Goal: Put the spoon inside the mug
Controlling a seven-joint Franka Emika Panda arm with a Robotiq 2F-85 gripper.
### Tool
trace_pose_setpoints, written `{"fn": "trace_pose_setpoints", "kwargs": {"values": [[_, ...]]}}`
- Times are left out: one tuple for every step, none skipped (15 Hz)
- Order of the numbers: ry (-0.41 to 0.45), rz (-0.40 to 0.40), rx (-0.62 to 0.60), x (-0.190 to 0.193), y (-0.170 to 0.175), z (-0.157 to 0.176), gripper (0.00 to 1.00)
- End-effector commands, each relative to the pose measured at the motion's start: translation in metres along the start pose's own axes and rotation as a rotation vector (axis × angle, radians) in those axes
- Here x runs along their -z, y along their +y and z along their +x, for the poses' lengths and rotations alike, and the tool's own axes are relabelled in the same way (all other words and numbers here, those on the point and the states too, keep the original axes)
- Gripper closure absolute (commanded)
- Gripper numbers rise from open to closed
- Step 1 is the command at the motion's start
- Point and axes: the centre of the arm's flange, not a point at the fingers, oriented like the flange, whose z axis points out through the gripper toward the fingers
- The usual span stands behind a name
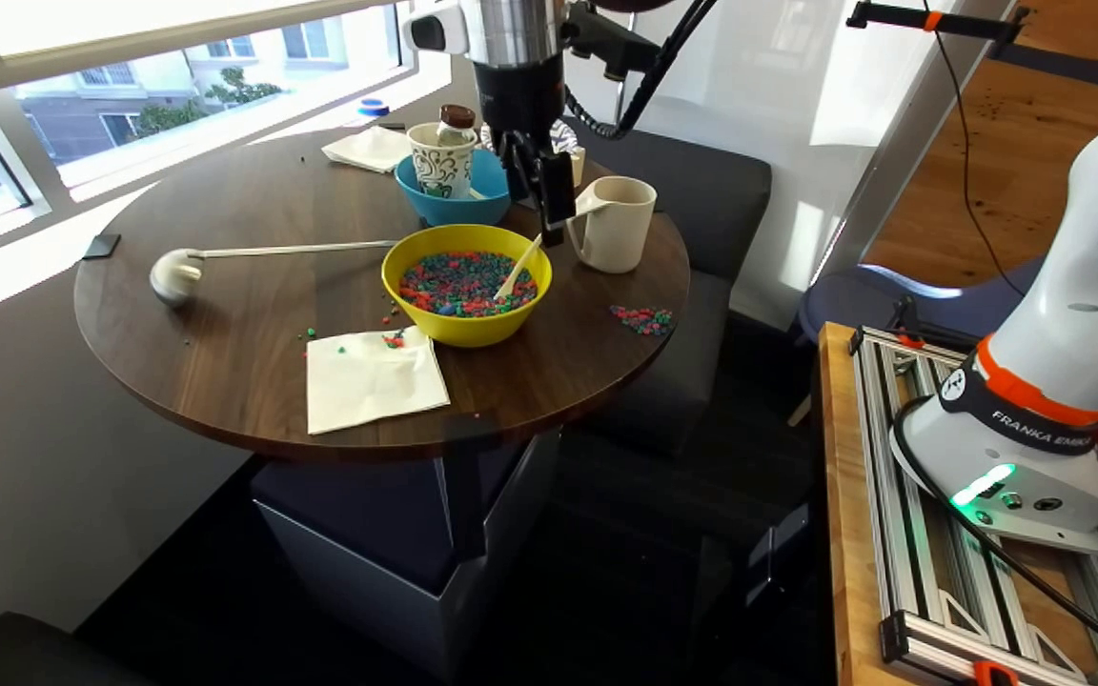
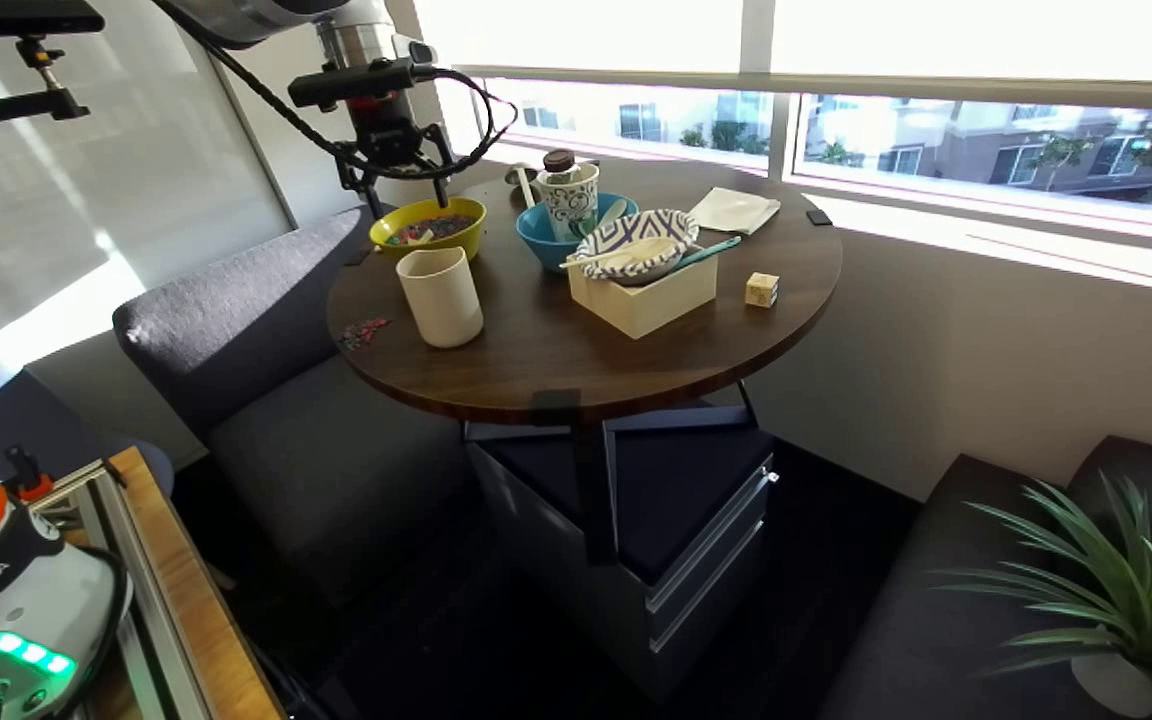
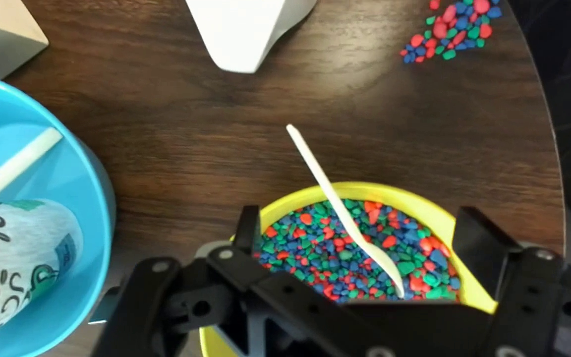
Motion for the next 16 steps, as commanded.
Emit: {"fn": "trace_pose_setpoints", "kwargs": {"values": [[-0.076,-0.045,0.024,-0.016,0.013,-0.009,0.00],[-0.093,-0.048,0.037,-0.020,0.017,-0.010,0.00],[-0.112,-0.053,0.037,-0.024,0.019,-0.010,0.00],[-0.124,-0.045,0.042,-0.029,0.019,-0.008,0.00],[-0.131,-0.043,0.047,-0.031,0.018,-0.007,0.00],[-0.136,-0.040,0.057,-0.033,0.016,-0.006,0.00],[-0.138,-0.036,0.065,-0.034,0.015,-0.004,0.06],[-0.139,-0.033,0.074,-0.035,0.014,-0.003,0.27],[-0.136,-0.030,0.081,-0.036,0.013,-0.002,0.30],[-0.134,-0.029,0.087,-0.036,0.013,-0.001,0.32],[-0.135,-0.030,0.091,-0.036,0.013,-0.001,0.38],[-0.136,-0.029,0.094,-0.037,0.013,0.000,0.46],[-0.137,-0.028,0.096,-0.037,0.013,0.000,0.55],[-0.138,-0.027,0.097,-0.037,0.014,0.000,0.62],[-0.138,-0.024,0.097,-0.037,0.014,0.000,0.71],[-0.135,-0.020,0.093,-0.036,0.014,0.000,0.78]]}}
